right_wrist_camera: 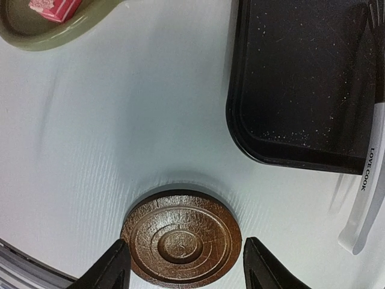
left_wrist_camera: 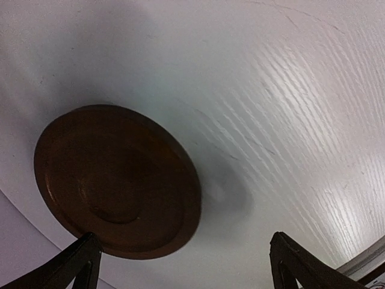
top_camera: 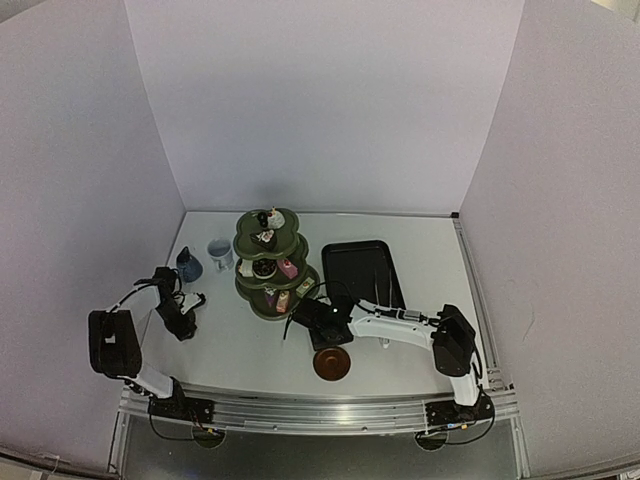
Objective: Serve the afternoon tea
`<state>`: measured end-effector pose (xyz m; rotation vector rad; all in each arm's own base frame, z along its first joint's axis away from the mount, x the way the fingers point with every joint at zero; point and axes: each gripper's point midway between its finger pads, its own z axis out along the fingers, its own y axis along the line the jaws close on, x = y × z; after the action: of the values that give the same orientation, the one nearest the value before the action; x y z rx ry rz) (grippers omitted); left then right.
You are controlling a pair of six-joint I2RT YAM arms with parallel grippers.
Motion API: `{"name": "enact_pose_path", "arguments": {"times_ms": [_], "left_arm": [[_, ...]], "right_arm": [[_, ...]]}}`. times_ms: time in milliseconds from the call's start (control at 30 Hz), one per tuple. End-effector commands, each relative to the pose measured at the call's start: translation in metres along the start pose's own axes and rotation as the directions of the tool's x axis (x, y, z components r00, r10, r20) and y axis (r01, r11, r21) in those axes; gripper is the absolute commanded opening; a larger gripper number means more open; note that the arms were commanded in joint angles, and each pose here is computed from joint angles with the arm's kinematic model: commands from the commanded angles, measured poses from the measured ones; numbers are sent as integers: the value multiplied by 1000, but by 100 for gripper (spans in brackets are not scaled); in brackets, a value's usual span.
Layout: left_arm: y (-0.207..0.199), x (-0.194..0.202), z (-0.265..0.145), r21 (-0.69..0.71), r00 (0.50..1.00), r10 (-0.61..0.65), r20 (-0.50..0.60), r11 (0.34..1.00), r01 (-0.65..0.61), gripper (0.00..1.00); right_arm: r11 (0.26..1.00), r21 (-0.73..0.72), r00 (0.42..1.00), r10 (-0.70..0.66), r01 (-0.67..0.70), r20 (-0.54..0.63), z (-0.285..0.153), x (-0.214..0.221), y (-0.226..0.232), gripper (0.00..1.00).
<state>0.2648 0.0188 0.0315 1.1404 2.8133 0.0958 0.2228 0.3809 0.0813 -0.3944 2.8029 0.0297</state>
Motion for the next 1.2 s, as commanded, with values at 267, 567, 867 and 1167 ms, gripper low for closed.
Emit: {"name": "enact_pose_path", "arguments": {"times_ms": [267, 567, 867, 1167], "left_arm": [[11, -23, 34, 86, 1000, -20, 23, 996, 18, 76], [-9, -7, 30, 192, 993, -80, -83, 977, 95, 54], [-123, -17, 13, 316, 933, 358, 29, 882, -348, 54], [-220, -45, -6, 371, 768, 618, 170, 682, -630, 54]], "right_arm": [[1000, 5, 997, 18, -19, 69, -28, -11, -13, 62], [1000, 8, 994, 28, -29, 103, -39, -15, -20, 62], [1000, 7, 985, -2, 1, 172, -59, -33, -20, 62], [1000, 27, 975, 3, -9, 221, -76, -40, -31, 62]]}}
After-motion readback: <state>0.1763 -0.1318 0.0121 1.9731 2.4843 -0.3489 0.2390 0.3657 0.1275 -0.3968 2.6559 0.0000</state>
